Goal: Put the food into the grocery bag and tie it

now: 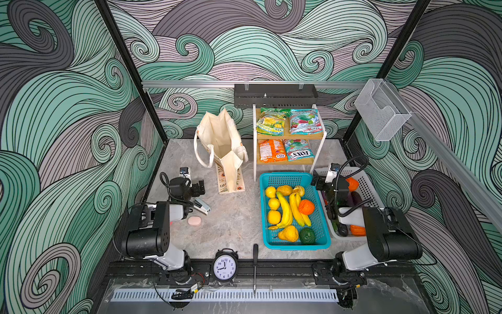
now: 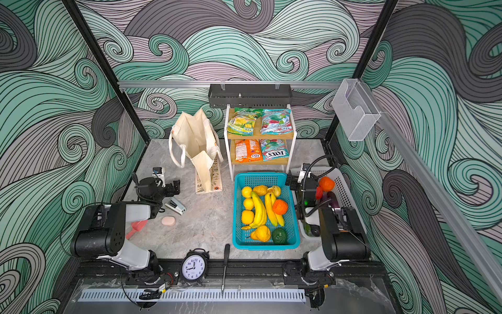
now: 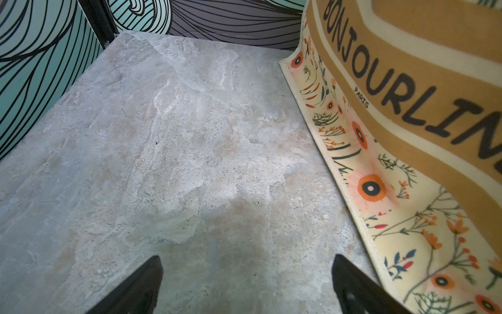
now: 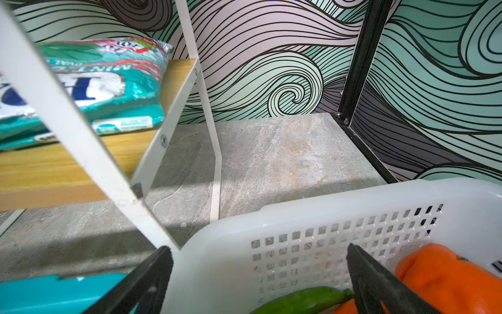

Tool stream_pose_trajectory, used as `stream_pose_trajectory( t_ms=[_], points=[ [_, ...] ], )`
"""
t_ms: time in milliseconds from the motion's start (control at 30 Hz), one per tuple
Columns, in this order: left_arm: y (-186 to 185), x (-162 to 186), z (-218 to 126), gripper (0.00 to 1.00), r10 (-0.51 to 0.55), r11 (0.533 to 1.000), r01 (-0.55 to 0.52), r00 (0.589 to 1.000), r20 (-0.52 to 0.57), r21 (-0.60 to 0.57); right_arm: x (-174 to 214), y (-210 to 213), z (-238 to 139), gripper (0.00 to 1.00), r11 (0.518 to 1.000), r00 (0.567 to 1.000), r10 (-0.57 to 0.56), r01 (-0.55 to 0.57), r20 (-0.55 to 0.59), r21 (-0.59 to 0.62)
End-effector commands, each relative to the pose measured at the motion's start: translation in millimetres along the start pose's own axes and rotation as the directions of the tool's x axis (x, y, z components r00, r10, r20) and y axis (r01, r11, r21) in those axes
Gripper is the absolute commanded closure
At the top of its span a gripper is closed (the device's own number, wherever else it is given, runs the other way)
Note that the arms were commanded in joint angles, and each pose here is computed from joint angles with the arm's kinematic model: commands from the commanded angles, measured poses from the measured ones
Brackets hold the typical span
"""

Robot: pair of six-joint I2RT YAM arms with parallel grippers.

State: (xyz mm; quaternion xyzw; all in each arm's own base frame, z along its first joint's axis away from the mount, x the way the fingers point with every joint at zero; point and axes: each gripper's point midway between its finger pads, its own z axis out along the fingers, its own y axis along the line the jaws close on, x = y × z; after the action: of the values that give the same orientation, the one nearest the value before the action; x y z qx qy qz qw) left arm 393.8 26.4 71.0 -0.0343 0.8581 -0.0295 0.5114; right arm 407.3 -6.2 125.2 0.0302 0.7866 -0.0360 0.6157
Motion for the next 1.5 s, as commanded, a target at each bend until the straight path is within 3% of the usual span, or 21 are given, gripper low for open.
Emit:
stream_pose_trajectory(
  t_ms=[0, 900, 1100, 1233, 1367, 1400, 1467],
  points=[
    [-4, -13, 0, 0.01, 0.021, 1.000, -0.021, 0.999, 0.033, 0.005, 34, 1, -2, 0.00, 0.999, 0.992, -0.045, 0.044, -0.119, -0.012],
    [-4, -13, -1, 0.01, 0.022, 1.000, -0.022, 0.999, 0.036, 0.006, 33, 1, -3, 0.01, 0.999, 0.992, -0.046, 0.045, -0.114, -0.012],
    [-6, -26, -14, 0.01, 0.022, 1.000, -0.023, 0.999, 0.046, 0.004, 10, -6, -19, 0.00, 0.999, 0.995, -0.024, 0.026, -0.094, 0.021],
    [-3, -43, -34, 0.01, 0.014, 1.000, -0.013, 0.997, 0.074, -0.025, -11, 20, -35, 0.00, 0.989, 0.996, -0.060, 0.052, -0.058, -0.141],
    [-6, -51, -50, 0.01, -0.008, 1.000, 0.010, 0.995, 0.096, -0.020, -34, 25, -47, 0.00, 0.983, 0.996, -0.055, 0.042, -0.067, -0.177],
    [-7, -54, -55, 0.01, -0.009, 1.000, 0.011, 0.994, 0.107, -0.015, -40, 24, -50, 0.00, 0.985, 0.997, -0.031, 0.019, -0.066, -0.174],
    [-9, -58, -64, 0.02, -0.034, 0.999, 0.036, 0.992, 0.120, -0.011, -47, 5, -56, 0.00, 0.982, 0.981, 0.179, -0.183, -0.077, -0.054]
  ],
)
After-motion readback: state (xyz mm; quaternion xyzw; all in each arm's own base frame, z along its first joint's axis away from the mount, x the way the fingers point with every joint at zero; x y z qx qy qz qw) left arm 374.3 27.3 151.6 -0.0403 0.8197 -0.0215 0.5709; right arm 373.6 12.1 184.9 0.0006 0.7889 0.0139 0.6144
